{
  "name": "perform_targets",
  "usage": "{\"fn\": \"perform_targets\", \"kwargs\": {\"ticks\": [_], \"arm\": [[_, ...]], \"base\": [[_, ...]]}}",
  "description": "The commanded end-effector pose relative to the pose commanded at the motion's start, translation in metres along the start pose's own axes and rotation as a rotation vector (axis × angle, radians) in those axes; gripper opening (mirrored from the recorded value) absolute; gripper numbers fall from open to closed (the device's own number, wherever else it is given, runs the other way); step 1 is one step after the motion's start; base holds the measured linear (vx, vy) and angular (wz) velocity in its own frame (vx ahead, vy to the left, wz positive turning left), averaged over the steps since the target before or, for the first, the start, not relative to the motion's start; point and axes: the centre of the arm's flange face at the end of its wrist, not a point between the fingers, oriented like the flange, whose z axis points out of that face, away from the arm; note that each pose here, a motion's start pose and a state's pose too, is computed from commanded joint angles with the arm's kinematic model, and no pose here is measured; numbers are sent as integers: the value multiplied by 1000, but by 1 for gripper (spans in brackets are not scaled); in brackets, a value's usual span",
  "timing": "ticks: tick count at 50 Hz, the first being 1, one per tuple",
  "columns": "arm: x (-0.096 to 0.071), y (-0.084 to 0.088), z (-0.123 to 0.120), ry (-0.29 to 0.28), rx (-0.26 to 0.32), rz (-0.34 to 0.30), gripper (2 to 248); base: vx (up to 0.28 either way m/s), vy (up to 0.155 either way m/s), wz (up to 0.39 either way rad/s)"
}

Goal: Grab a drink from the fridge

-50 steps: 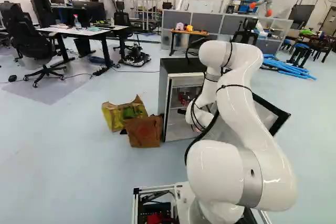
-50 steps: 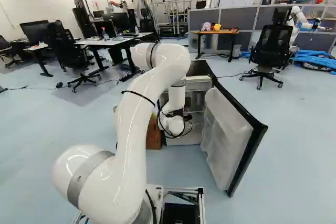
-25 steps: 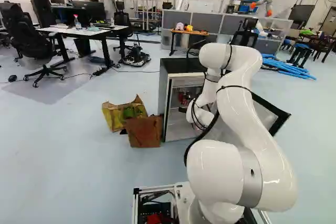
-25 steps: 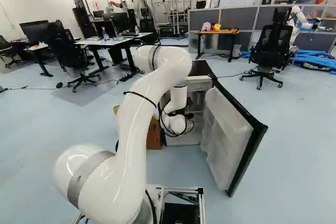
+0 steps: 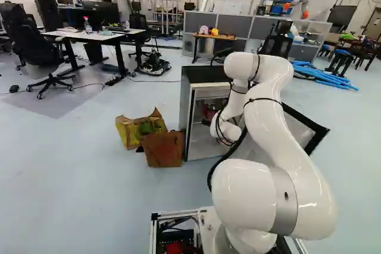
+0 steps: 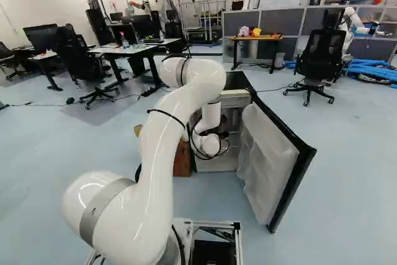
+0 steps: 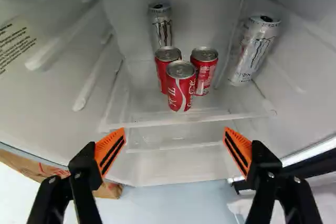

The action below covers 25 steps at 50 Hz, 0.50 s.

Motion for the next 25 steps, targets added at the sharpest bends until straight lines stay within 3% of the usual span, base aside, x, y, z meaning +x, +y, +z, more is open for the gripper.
{"fn": "perform_targets", "kwargs": {"ticks": [25], "arm": [[4,1,17,25,3,-12,247]], "base": [[0,0,0]]}}
